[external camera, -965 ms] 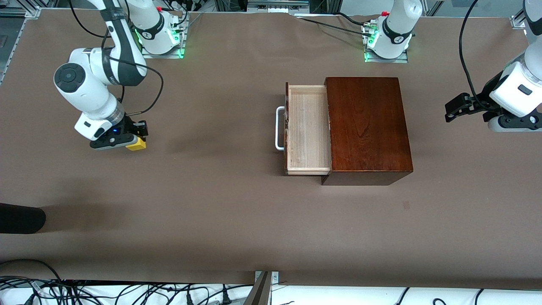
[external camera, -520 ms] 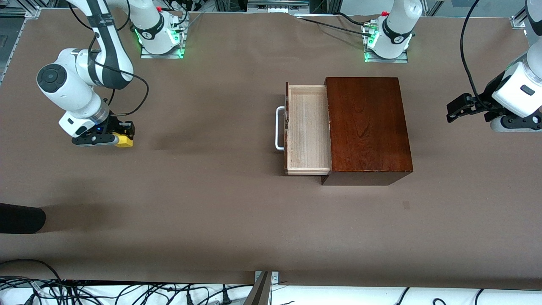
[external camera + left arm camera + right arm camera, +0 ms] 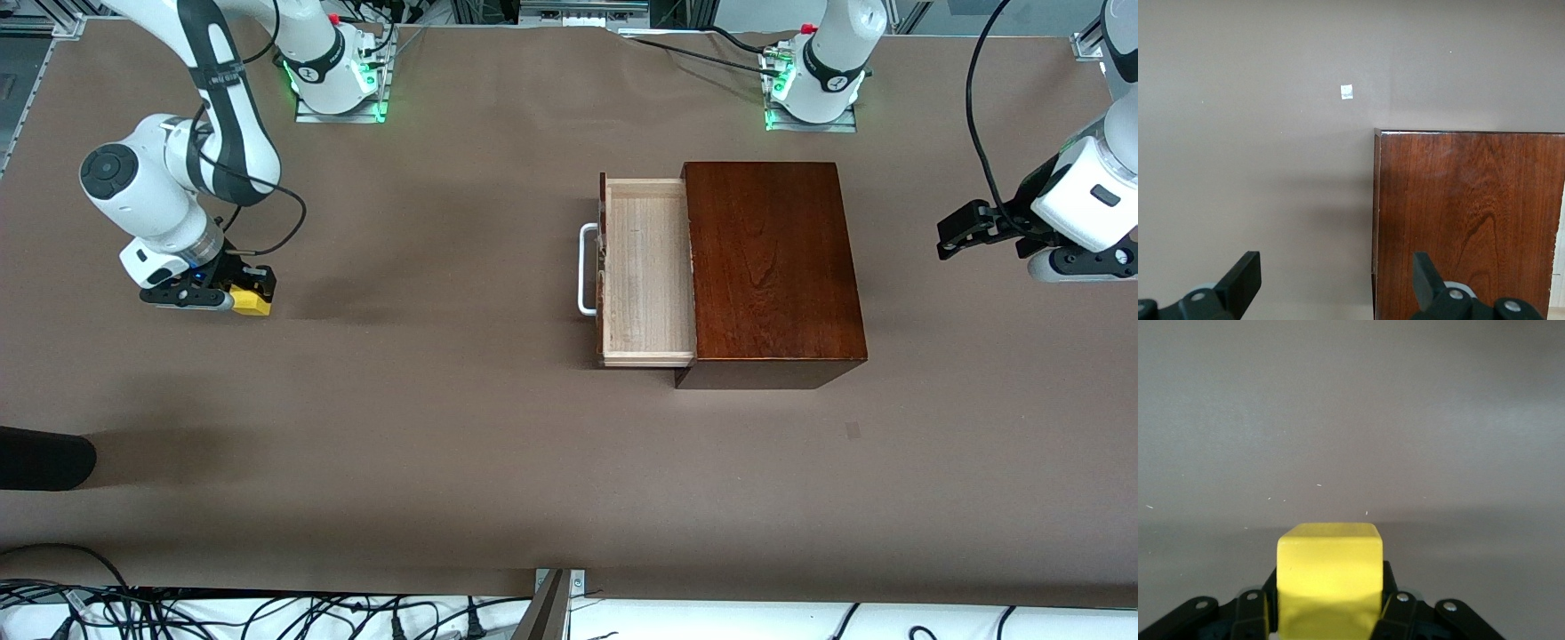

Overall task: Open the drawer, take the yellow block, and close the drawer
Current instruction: 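Lower the yellow cube onto the table and open the right gripper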

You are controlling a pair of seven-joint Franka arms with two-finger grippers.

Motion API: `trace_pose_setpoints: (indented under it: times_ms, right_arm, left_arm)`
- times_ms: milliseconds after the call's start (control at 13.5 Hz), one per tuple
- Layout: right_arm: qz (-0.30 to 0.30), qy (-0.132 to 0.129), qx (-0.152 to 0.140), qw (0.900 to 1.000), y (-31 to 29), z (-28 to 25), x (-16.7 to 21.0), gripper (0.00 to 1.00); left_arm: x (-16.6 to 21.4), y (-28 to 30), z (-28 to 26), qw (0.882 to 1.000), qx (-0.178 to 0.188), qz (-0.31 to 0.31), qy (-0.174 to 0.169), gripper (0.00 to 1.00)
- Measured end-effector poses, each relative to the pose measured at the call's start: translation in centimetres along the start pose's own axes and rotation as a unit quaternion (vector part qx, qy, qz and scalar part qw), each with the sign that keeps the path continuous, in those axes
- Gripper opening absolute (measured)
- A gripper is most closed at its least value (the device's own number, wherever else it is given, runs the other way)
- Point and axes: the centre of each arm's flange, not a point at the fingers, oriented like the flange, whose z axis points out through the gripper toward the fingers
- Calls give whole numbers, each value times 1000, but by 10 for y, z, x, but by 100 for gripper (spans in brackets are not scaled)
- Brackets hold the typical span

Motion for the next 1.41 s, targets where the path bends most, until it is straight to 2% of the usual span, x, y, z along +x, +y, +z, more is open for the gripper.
trace_pose_setpoints:
  times_ms: [223,520,891,1262,1336,1411]
  right_arm:
    - [-2,-1,14,1000,5,20,-5,56]
    - [6,1,7,1000,3,38,-8,56]
    - [10,7,26,1000,-4,65,-16,56]
    - [8,15,27,999,-5,66,-12,56]
    - [6,15,27,999,-5,66,-11,58]
    - [2,17,27,999,-8,65,-8,66]
  left_arm:
    - [1,2,2,1000,0,1,-2,100]
    - [2,4,4,1000,1,3,-4,100]
    - [2,4,4,1000,1,3,-4,100]
    - [2,4,4,1000,1,3,-4,100]
    - [2,4,4,1000,1,3,-4,100]
    - [2,4,4,1000,1,3,-4,100]
